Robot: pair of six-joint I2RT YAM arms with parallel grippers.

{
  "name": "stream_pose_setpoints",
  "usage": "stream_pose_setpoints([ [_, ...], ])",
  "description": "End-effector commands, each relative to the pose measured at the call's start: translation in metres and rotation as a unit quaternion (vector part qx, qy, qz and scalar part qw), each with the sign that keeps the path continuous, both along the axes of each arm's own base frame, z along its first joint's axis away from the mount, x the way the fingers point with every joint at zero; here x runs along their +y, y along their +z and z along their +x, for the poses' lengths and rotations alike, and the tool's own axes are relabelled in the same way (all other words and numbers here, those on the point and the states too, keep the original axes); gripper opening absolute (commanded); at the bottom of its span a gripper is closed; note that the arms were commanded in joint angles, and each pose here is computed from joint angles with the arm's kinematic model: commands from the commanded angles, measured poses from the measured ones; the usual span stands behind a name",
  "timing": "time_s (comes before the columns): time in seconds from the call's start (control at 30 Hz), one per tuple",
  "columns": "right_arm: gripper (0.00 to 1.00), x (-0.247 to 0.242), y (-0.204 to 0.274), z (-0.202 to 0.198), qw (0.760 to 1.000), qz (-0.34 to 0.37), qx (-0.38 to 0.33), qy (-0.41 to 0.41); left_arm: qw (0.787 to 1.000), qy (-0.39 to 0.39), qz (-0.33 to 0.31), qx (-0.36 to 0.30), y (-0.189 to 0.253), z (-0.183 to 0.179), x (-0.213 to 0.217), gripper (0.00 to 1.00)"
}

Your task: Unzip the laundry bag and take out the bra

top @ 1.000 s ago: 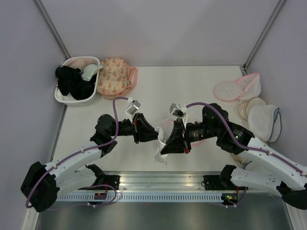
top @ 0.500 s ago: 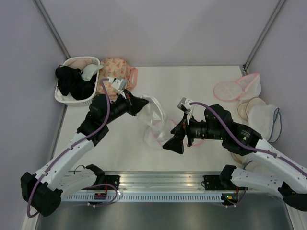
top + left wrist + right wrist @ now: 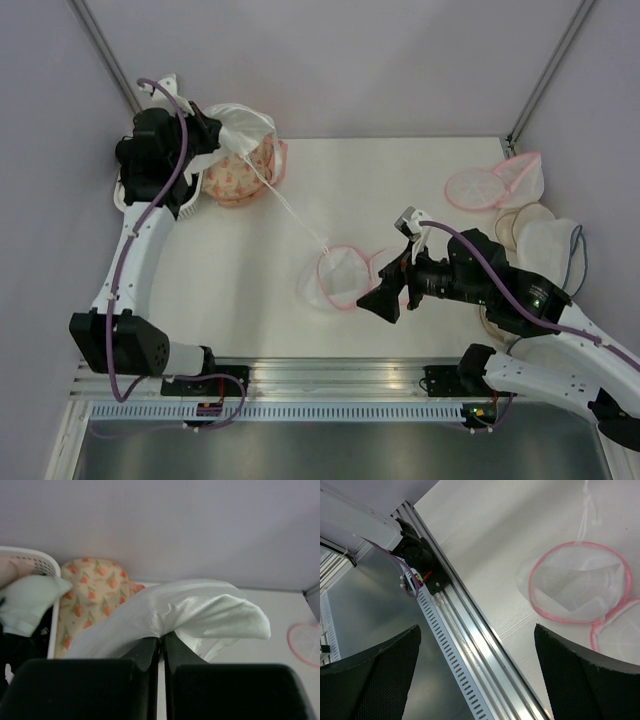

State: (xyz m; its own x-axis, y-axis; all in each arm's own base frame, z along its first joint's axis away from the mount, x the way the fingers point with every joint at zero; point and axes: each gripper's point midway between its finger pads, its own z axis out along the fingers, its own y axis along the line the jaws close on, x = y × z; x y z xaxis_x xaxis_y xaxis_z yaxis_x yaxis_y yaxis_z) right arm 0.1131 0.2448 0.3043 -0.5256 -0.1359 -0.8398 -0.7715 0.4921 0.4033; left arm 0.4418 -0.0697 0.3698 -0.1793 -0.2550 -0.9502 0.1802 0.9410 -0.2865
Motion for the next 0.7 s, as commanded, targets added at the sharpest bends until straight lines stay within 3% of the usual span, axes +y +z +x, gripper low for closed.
stream_pose_setpoints([
  [0.0, 0.98, -0.004, -0.013, 0.002, 1.000, -0.017, 0.005, -0.008, 0.996, 0.057, 0.033, -0.058, 0.056, 0.023, 0.038, 0.02],
  [0.17, 0.98, 0.003, -0.032, -0.001, 0.999, -0.024, 0.025, 0.004, 0.983, 0.168, 0.041, -0.060, 0.063, 0.078, 0.100, 0.02],
  [0.23, 0.98, 0.005, -0.040, -0.002, 0.999, -0.032, 0.034, 0.011, 0.974, 0.201, 0.040, -0.091, 0.093, 0.088, 0.117, 0.02],
  [0.27, 0.98, 0.005, -0.042, -0.004, 0.998, -0.036, 0.038, 0.016, 0.974, 0.209, 0.050, -0.077, 0.076, 0.108, 0.123, 0.02],
  [0.3, 0.98, 0.005, -0.047, -0.003, 0.998, -0.044, 0.040, 0.016, 0.967, 0.224, 0.051, -0.106, 0.103, 0.111, 0.129, 0.02],
  [0.37, 0.98, 0.004, -0.054, -0.003, 0.997, -0.060, 0.045, 0.016, 0.955, 0.267, 0.068, -0.109, 0.099, 0.129, 0.148, 0.02],
  [0.4, 0.98, 0.003, -0.058, -0.002, 0.997, -0.066, 0.046, 0.016, 0.945, 0.291, 0.057, -0.139, 0.114, 0.129, 0.159, 0.02],
  [0.53, 0.98, 0.003, -0.070, -0.001, 0.995, -0.087, 0.055, 0.016, 0.922, 0.351, 0.046, -0.158, 0.118, 0.135, 0.187, 0.02],
  [0.67, 0.98, 0.004, -0.086, 0.002, 0.991, -0.113, 0.065, 0.023, 0.898, 0.412, 0.055, -0.142, 0.099, 0.135, 0.229, 0.02],
])
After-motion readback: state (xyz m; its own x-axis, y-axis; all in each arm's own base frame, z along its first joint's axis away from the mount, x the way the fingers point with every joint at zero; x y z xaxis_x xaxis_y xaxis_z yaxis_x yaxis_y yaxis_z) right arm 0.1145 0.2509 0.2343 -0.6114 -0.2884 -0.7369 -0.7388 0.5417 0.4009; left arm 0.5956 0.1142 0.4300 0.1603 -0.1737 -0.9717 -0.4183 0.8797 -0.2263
